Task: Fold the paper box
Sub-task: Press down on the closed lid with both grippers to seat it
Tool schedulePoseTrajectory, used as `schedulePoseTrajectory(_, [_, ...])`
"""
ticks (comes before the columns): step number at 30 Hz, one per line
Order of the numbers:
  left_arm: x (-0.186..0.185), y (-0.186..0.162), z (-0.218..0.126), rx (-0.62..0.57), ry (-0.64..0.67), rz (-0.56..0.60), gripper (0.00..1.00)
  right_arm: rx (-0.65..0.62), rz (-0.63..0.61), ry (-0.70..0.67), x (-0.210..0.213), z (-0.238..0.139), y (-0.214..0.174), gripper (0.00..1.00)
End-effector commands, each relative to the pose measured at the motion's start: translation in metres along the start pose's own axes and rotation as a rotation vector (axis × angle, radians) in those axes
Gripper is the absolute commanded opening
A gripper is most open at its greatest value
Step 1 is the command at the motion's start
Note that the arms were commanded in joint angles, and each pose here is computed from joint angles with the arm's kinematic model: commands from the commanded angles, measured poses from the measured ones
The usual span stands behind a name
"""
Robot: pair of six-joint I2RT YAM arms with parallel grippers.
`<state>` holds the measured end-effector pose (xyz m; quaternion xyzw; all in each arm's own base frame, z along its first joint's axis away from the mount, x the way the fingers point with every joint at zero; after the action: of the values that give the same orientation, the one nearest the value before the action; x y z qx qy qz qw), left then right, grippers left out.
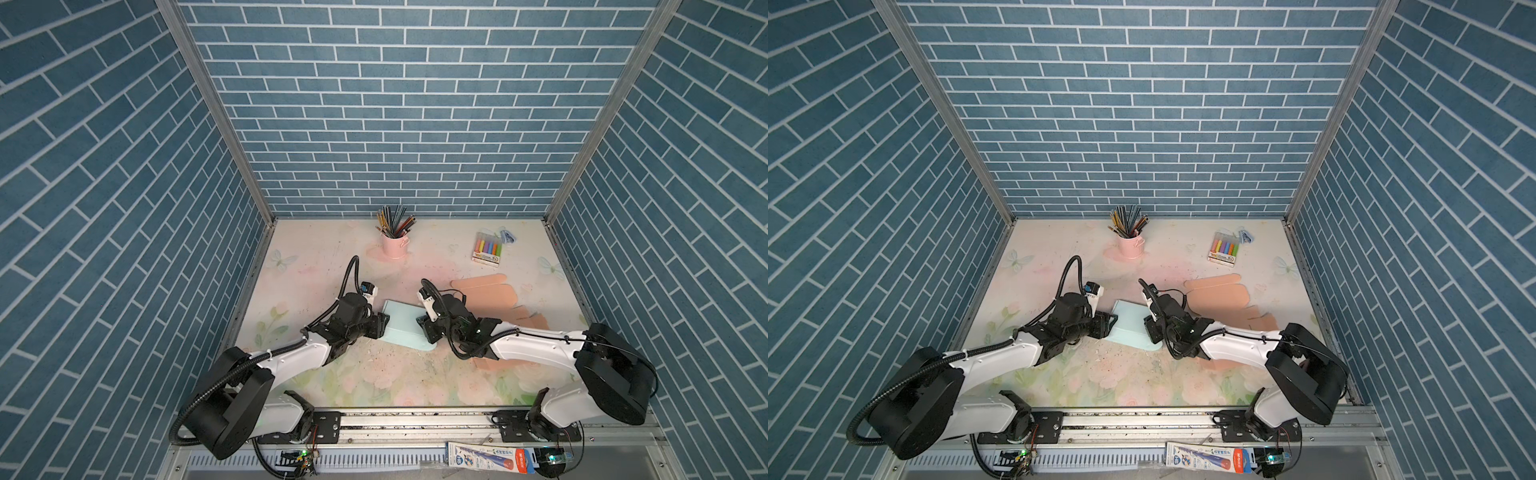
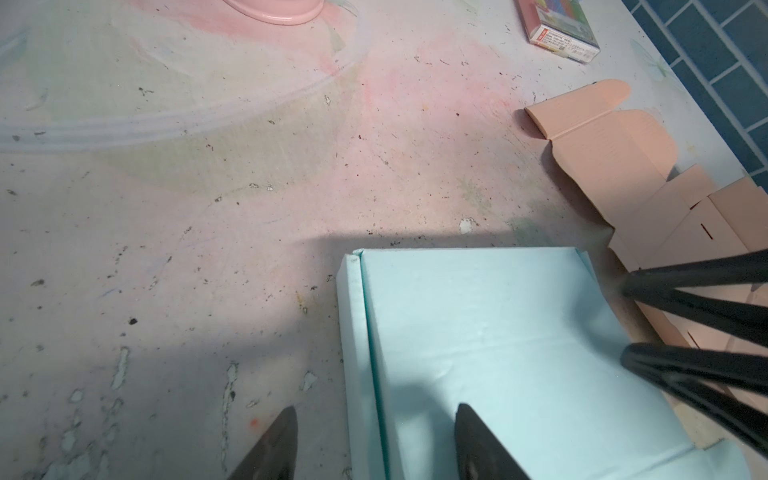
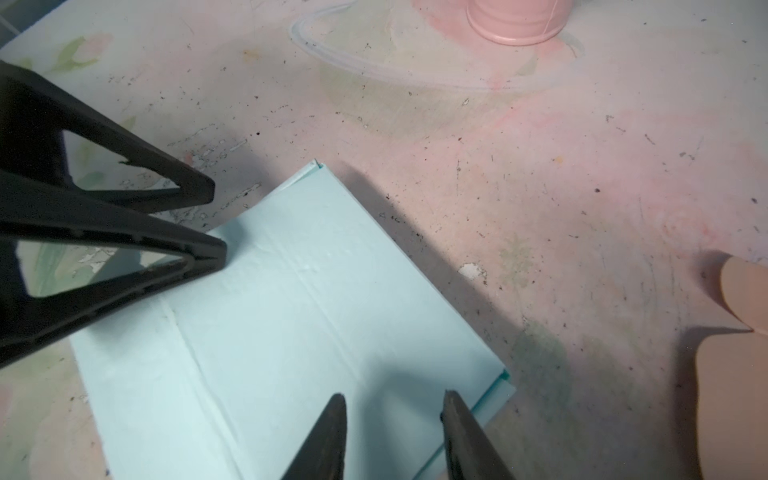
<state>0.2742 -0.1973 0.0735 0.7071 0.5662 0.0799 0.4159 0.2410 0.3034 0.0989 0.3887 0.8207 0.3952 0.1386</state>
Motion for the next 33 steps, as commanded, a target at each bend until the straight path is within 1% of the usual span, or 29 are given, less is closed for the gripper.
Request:
schedulePoseTrajectory(1, [0.003,-0.010,0.002,0.019,0.001,-0.006,0.60,-0.012,0.072,0.010,-0.003,-0.011,0.005,0.40])
schedulePoseTrajectory(4, [0.003,-0.011,0.002,0.021,0.002,-0.005,0.61,-0.003,0.110,0.022,-0.008,-0.015,0.005,0.40])
schedulePoseTrajectory(10, [0.002,-0.017,0.002,0.030,-0.002,-0.008,0.60,0.049,0.224,0.078,-0.020,-0.017,-0.006,0.41])
schedulePoseTrajectory(12, [0.001,-0.018,0.002,0.031,-0.003,-0.010,0.60,0.057,0.252,0.117,-0.019,-0.018,-0.008,0.41])
schedulePoseTrajectory(15, [0.000,-0.019,0.001,0.033,-0.007,-0.011,0.59,0.050,0.294,0.213,-0.012,-0.019,-0.007,0.41])
schedulePoseTrajectory(17, [-0.001,-0.019,0.001,0.030,-0.010,-0.008,0.59,0.058,0.315,0.247,-0.009,-0.019,-0.008,0.41])
schedulePoseTrajectory(27, [-0.002,-0.026,0.001,0.037,-0.013,-0.005,0.56,0.119,0.337,0.278,-0.006,-0.008,-0.025,0.42])
schedulePoseTrajectory(33, [-0.004,-0.029,0.000,0.040,-0.016,-0.004,0.54,0.137,0.339,0.242,-0.011,-0.007,-0.030,0.42])
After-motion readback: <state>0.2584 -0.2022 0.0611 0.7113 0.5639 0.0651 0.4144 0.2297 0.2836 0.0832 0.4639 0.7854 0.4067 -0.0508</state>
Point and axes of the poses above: each gripper's point midway between its finger pads, its own z axis out along the fingers, its own x axis along the line the jaws close on, y = z × x, the point moved 1 cm from there along -z, back along the fingers, and after that the axes turned 3 degrees about -z, right-handed, at the moved point
